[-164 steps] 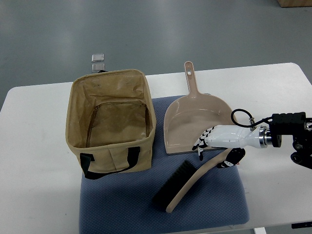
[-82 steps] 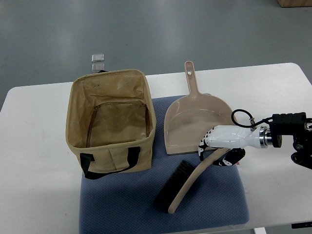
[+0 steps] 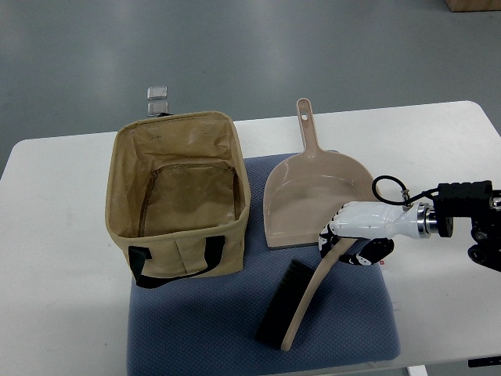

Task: Put pink broom in yellow bag with right hand
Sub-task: 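Lift the brush with the right hand, swinging bristles over the dustpan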

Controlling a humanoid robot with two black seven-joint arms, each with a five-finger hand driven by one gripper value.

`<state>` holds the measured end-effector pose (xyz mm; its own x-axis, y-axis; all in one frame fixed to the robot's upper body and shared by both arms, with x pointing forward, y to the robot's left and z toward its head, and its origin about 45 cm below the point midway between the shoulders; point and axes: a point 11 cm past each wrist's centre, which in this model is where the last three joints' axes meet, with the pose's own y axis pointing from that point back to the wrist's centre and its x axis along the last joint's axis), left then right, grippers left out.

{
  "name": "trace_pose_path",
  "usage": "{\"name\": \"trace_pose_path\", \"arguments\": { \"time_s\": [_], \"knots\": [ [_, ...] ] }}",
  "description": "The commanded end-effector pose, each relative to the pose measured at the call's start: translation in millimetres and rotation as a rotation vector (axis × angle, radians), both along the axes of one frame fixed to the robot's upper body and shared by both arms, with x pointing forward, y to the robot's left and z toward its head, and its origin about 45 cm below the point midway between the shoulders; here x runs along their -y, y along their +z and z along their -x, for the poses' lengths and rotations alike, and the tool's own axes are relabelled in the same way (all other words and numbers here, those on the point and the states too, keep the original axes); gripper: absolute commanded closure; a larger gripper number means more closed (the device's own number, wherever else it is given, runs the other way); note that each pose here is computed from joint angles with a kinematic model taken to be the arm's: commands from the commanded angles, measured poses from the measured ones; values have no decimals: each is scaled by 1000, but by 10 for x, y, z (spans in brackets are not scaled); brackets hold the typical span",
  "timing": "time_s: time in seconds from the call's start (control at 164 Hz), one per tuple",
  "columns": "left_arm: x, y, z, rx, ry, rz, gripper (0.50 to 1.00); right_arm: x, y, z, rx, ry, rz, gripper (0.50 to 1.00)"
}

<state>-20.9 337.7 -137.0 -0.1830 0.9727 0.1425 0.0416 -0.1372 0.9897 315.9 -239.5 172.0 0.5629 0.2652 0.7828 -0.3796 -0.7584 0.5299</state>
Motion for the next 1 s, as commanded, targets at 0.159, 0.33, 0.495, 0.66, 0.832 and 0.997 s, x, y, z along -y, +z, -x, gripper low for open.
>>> {"name": "trace_pose_path", "arguments": {
  "time_s": [0.159,0.33,0.495,0.66,0.832,0.997],
  "knots": [
    [-3,0,0,0,0,-1,500,17,29,-22,7,-8,-9,959],
    [2,0,0,0,0,1,500,18,58,-33,7,-11,-22,965],
    [2,0,0,0,0,1,500,21,85,-47,22,-19,-41,967],
    [-3,0,0,0,0,-1,500,46,112,-46,2,-38,-74,967],
    [-3,0,0,0,0,-1,500,84,150,-68,-4,-63,-99,967],
    [-3,0,0,0,0,-1,500,182,306,-172,16,-118,-139,965]
  ]
}}
